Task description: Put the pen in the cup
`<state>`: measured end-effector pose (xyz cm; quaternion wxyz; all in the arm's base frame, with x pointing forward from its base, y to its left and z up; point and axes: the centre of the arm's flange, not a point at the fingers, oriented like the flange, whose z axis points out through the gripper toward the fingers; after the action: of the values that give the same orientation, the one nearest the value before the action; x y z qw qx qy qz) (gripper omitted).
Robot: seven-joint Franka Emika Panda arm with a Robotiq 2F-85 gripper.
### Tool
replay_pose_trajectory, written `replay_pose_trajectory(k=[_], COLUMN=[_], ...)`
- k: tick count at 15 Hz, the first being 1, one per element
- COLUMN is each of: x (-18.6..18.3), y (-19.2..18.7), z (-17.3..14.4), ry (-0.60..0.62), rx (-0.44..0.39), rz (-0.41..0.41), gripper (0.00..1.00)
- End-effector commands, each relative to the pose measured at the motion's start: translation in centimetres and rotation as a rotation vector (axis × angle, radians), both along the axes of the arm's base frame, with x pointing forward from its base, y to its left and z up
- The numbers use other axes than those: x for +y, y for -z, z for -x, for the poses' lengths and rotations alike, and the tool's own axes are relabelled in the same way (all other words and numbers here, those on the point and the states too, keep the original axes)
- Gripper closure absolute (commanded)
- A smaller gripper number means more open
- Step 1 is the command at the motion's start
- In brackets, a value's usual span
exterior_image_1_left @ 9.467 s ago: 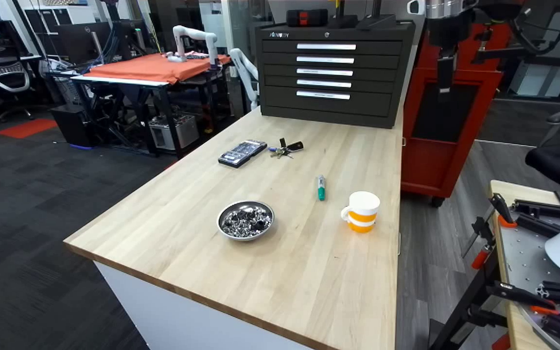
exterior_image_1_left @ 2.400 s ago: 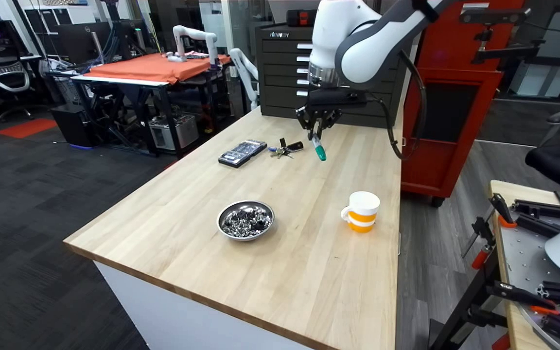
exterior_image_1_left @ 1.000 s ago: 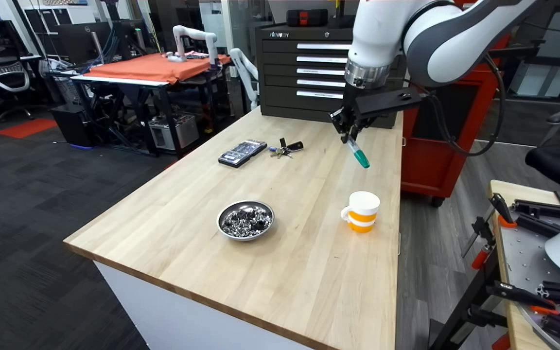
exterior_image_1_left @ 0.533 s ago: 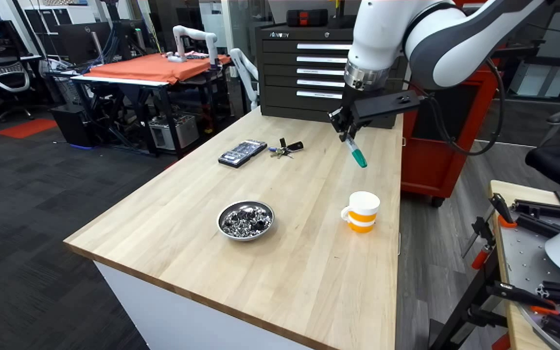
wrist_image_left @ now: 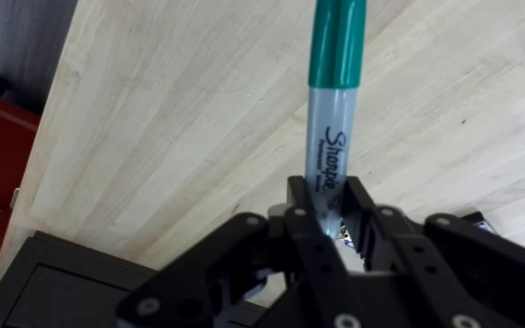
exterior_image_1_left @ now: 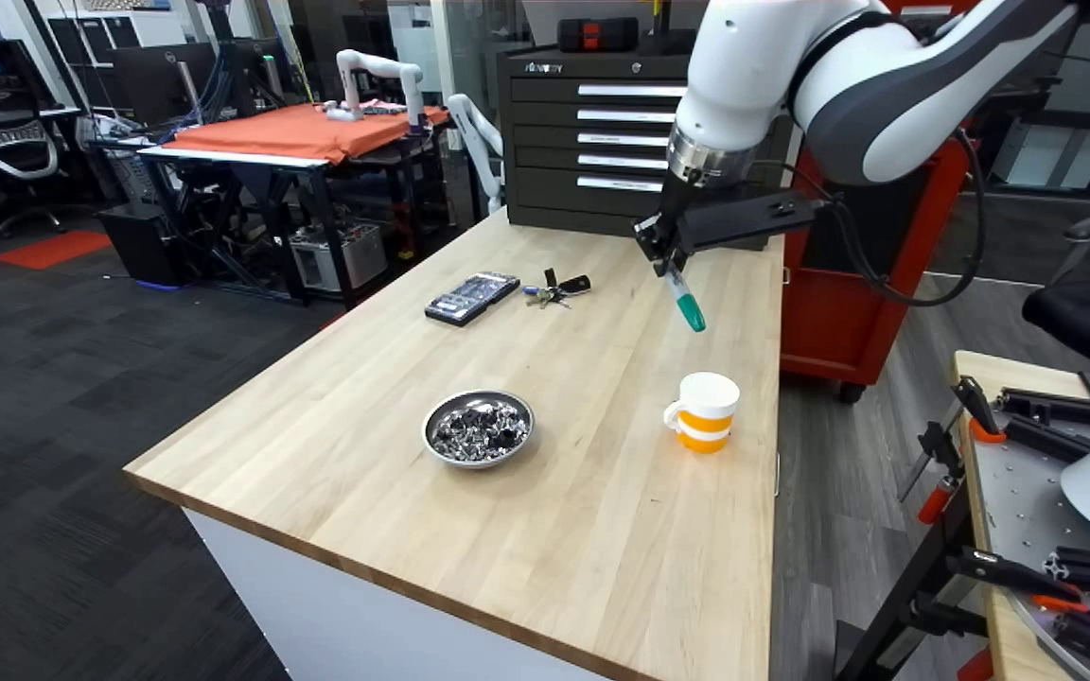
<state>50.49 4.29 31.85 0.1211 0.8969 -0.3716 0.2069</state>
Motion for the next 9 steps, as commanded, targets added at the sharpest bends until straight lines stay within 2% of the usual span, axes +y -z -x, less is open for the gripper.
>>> replay_pose_trajectory(k=[1, 9], x=[1.0, 2.6], y=[0.7, 2.8], z=[1.6, 3.6], ry=[0.013, -0.012], rx=[-0.041, -0.056], rz=[0.016, 0.058], gripper=[0.94, 0.94])
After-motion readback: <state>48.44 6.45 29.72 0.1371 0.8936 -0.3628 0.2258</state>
